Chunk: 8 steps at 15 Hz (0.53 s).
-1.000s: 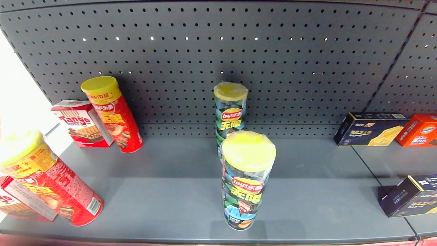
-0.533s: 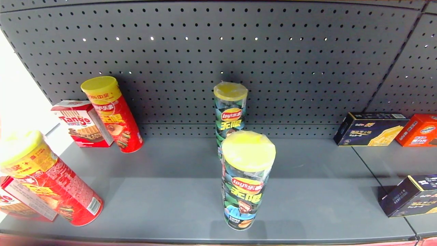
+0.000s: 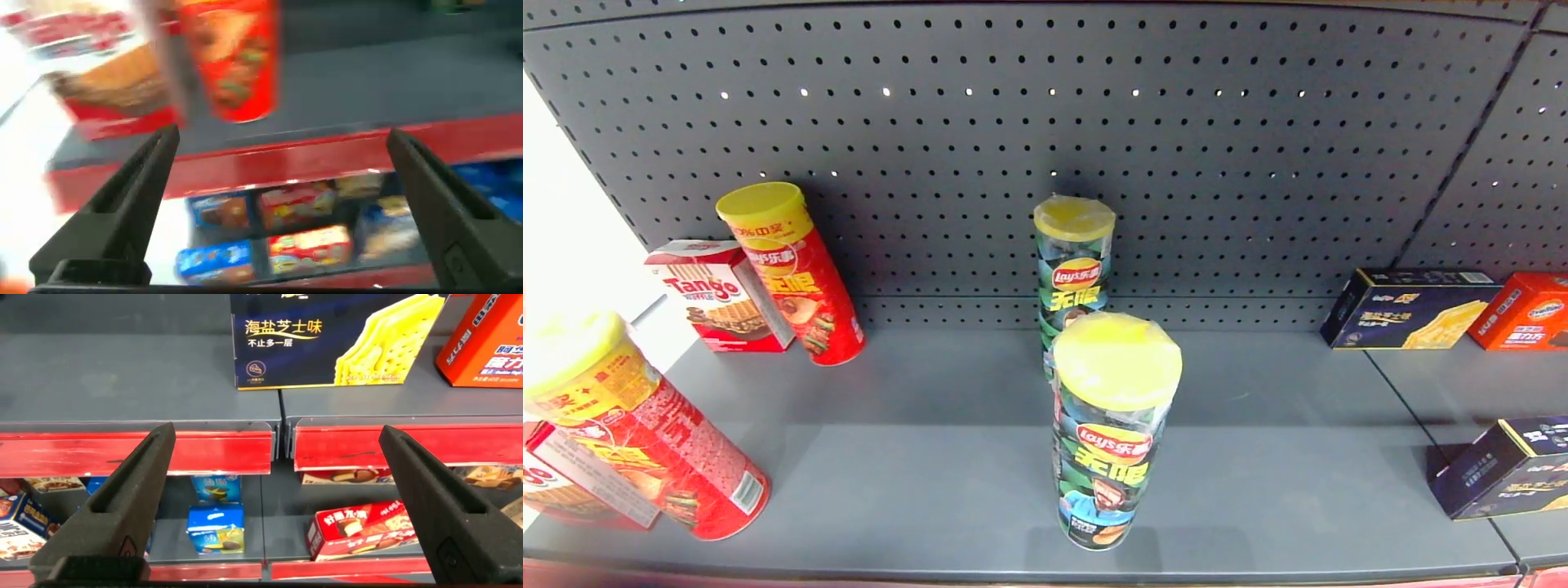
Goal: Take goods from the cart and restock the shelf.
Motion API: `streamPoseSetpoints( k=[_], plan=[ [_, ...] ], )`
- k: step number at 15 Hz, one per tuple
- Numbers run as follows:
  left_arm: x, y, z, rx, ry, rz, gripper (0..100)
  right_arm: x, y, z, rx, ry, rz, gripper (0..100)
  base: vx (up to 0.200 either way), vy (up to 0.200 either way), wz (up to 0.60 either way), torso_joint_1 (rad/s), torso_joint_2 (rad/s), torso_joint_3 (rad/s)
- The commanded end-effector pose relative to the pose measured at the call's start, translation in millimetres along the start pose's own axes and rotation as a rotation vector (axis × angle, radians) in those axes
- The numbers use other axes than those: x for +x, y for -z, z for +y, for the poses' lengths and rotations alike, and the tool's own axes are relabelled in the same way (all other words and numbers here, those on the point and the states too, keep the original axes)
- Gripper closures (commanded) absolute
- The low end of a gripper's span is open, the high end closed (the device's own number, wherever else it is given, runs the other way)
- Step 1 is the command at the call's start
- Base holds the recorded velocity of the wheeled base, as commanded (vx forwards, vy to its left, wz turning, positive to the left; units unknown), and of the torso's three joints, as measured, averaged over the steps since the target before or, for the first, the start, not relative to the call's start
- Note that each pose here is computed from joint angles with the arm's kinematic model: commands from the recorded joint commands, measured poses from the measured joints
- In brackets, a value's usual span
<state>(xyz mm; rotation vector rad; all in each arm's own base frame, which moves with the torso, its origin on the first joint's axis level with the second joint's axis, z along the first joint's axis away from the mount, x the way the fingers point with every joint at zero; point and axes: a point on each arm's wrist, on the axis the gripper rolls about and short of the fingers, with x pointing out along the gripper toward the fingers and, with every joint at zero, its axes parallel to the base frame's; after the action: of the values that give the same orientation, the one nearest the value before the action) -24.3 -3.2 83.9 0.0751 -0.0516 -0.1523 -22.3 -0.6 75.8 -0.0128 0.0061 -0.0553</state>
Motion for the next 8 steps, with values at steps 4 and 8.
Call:
streamPoseSetpoints(
  k=[4,8],
  plan=[
    [0.3,-0.2,-2.0,0.142,0.085,-0.033,0,0.0,0.0,0.0,-0.001,-0.002,0.0,0,0.0,0.0,0.0,0.0,0.0,0.0],
    [0.9,-0.5,-1.2,0.118,0.052,-0.048,0,0.0,0.0,0.1,0.0,0.0,0.0,0,0.0,0.0,0.0,0.0,0.0,0.0]
  ],
)
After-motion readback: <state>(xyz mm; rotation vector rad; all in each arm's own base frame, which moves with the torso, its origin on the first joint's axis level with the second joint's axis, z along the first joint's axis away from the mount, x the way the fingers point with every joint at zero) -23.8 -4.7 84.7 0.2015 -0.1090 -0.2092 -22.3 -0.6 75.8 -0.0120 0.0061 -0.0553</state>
